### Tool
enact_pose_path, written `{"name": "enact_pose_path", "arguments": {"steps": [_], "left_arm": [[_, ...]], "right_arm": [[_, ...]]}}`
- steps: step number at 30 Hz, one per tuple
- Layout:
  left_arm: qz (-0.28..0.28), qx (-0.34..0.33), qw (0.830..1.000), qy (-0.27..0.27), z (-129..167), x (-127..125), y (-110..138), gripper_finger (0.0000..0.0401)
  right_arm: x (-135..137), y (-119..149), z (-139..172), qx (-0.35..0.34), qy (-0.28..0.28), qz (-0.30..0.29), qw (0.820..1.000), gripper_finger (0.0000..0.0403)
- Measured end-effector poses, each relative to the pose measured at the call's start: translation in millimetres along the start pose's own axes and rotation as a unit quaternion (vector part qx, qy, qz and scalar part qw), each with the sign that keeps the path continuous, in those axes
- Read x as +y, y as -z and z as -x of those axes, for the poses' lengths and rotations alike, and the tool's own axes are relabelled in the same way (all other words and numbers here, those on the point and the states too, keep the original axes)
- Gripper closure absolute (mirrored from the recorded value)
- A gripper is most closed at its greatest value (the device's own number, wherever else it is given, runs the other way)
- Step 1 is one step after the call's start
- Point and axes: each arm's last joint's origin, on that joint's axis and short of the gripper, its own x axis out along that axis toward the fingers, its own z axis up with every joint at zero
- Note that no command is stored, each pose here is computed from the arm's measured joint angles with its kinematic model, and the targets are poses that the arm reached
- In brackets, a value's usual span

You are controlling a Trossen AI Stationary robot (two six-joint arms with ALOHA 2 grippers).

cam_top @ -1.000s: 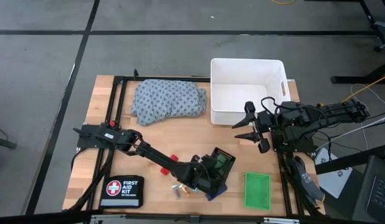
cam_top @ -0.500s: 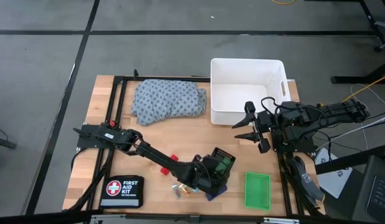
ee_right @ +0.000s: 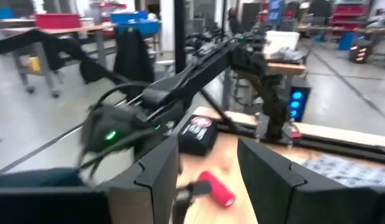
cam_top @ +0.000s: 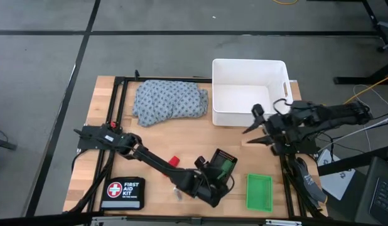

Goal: Pick & place medical supplies in basket/bin
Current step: Put the red bandage into the black bin

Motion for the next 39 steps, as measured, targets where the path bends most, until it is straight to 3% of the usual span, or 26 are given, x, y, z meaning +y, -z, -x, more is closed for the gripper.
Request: {"name": "enact_pose_path", "arguments": {"steps": [8, 13, 19, 26, 39], "left_arm": [[-0.023, -0.027, 0.999, -0.025, 51.4, -6.8, 15.5, 0.0175], [0.035, -0.035, 0.998, -0.041, 92.7, -1.3, 19.3, 0.0175], [0.082, 0.019, 0.989, -0.120, 109.8, 22.4, 43.6, 0.0175], [0.088, 0.112, 0.960, -0.241, 115.6, 49.2, 50.6, 0.0175], [0.070, 0.215, 0.936, -0.270, 96.3, 57.5, 39.7, 0.0175]], "right_arm": [[13.2, -5.1, 75.5, -0.055, -0.005, -0.018, 0.998, 0.0236], [16.6, 9.2, 98.6, -0.035, 0.006, -0.031, 0.999, 0.0236], [15.6, 43.1, 92.8, 0.004, 0.015, -0.055, 0.998, 0.0236], [12.7, 67.5, 79.2, 0.042, 0.030, -0.065, 0.997, 0.0236], [12.8, 68.6, 78.2, 0.041, 0.026, -0.072, 0.996, 0.0236]]}}
